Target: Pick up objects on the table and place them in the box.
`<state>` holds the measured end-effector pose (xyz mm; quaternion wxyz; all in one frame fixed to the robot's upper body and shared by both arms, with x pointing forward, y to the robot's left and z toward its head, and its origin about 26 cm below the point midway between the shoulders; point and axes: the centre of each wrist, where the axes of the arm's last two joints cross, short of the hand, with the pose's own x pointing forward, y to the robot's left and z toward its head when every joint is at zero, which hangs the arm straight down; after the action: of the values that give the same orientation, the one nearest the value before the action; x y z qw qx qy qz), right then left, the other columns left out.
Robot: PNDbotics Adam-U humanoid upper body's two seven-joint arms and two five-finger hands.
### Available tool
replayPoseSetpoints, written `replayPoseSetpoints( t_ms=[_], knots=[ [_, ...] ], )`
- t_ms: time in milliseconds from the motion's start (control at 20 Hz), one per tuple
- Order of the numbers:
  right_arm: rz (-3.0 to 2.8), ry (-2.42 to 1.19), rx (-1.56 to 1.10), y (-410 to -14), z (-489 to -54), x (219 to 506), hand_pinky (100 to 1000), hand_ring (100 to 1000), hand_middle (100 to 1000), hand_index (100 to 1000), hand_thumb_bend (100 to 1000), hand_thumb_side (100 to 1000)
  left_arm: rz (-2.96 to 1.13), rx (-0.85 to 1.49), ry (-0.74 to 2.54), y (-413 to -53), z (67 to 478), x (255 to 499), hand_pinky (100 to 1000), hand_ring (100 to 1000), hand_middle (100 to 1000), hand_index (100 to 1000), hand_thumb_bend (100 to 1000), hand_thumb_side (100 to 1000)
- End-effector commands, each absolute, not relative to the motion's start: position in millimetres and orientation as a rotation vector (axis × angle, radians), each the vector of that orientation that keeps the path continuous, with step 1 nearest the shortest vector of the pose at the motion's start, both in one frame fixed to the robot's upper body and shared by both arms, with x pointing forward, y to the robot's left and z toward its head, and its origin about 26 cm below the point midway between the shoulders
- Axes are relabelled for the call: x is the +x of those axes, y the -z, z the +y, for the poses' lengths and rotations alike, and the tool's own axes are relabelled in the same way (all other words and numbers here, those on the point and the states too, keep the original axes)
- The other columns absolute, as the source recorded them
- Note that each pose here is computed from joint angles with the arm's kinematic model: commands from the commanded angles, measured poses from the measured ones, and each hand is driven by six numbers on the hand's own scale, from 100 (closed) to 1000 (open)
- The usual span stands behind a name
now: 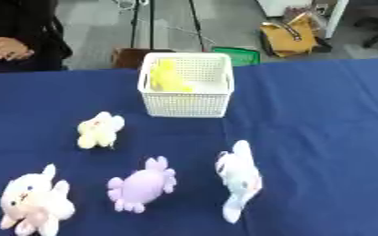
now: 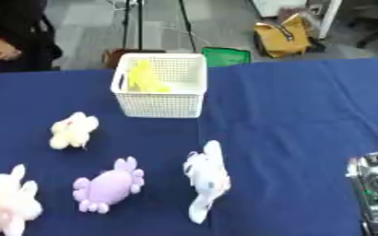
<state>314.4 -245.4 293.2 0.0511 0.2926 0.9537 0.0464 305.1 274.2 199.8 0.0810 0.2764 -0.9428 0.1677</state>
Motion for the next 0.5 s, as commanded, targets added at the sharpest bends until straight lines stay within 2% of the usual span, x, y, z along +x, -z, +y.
replayPoseSetpoints(
  t_ms=[50, 250, 500],
  knots=[
    [2.854, 0.064, 1.028, -322.1, -244.8, 305.6, 816, 841, 733, 872, 100, 1000, -2.915, 0.803, -0.565, -206.6, 276.7, 301.8, 726, 818, 789, 825, 100, 645],
    [2.762, 0.475, 1.284, -355.9, -233.3, 296.9, 824, 844, 750, 885, 100, 1000, -2.910, 0.795, -0.547, -205.2, 276.7, 301.4, 726, 818, 789, 825, 100, 644],
    [2.686, 0.767, 1.392, -372.7, -223.4, 290.4, 827, 845, 759, 891, 100, 1000, -2.908, 0.787, -0.534, -204.4, 276.8, 301.1, 726, 818, 789, 825, 100, 644]
  ],
)
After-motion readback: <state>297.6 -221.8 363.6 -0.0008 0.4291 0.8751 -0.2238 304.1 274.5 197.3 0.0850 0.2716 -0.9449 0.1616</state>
